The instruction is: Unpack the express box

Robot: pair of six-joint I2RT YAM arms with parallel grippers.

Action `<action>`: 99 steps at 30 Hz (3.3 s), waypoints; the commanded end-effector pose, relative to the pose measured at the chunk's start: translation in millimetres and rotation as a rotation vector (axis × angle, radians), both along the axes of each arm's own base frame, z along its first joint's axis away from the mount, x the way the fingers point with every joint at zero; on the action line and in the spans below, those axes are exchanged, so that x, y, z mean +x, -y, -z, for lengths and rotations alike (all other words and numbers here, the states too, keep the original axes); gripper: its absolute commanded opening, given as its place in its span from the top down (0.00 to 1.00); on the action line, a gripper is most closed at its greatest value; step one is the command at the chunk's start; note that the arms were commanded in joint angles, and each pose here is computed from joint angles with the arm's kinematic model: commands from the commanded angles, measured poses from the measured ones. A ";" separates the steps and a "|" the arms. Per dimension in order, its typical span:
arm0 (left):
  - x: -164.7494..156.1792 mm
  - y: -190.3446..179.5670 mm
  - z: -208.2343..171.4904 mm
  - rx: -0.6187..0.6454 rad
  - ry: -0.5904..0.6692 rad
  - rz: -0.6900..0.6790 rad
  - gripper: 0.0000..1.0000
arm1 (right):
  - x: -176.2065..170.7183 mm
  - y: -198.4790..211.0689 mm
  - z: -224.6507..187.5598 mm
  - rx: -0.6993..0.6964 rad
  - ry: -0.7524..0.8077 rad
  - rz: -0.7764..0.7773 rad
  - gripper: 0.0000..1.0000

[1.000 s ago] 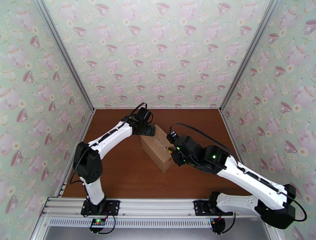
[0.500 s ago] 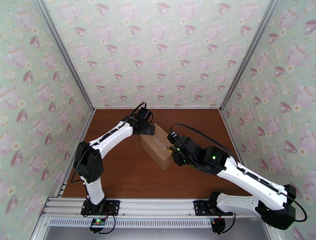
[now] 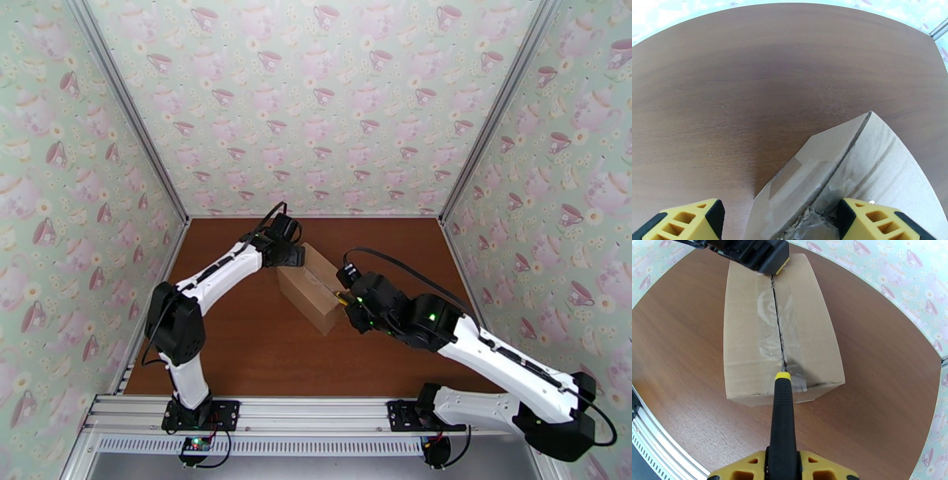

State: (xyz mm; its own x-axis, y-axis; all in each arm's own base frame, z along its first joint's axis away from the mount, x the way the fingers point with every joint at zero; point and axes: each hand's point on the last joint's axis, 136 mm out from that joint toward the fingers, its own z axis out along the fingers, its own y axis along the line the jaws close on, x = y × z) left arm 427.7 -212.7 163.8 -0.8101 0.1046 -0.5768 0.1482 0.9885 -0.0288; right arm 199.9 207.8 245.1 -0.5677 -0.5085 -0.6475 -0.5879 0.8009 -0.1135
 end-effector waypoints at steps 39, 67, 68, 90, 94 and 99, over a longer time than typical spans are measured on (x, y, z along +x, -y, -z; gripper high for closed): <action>-17.8 -48.6 -83.3 0.033 0.206 -0.073 0.19 | 62.7 95.6 -2.2 -0.242 0.165 0.453 1.00; -106.6 -94.3 -99.8 -0.071 0.232 -0.142 0.18 | 199.3 180.9 159.0 -0.592 0.001 0.876 0.95; -107.8 -95.7 -99.1 -0.069 0.233 -0.145 0.18 | 199.9 179.6 161.7 -0.588 -0.009 0.874 0.95; -115.4 -48.7 -36.1 -0.153 0.100 -0.129 0.19 | 229.5 82.3 40.6 0.091 0.032 0.583 0.35; -117.8 -46.5 -17.4 -0.188 0.073 -0.161 0.20 | 248.9 51.1 43.3 0.199 0.023 0.485 0.40; -123.3 -52.8 -6.0 -0.165 0.041 -0.183 0.20 | 258.8 30.8 69.0 0.261 -0.016 0.426 0.43</action>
State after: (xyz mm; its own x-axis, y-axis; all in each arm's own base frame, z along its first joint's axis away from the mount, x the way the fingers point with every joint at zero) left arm 302.9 -157.2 170.9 -0.7848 -0.1012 -0.6114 -0.0068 0.9879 -0.1547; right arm 454.6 156.5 195.4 -0.6857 -0.0384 -0.7269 -0.1195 0.9910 0.0605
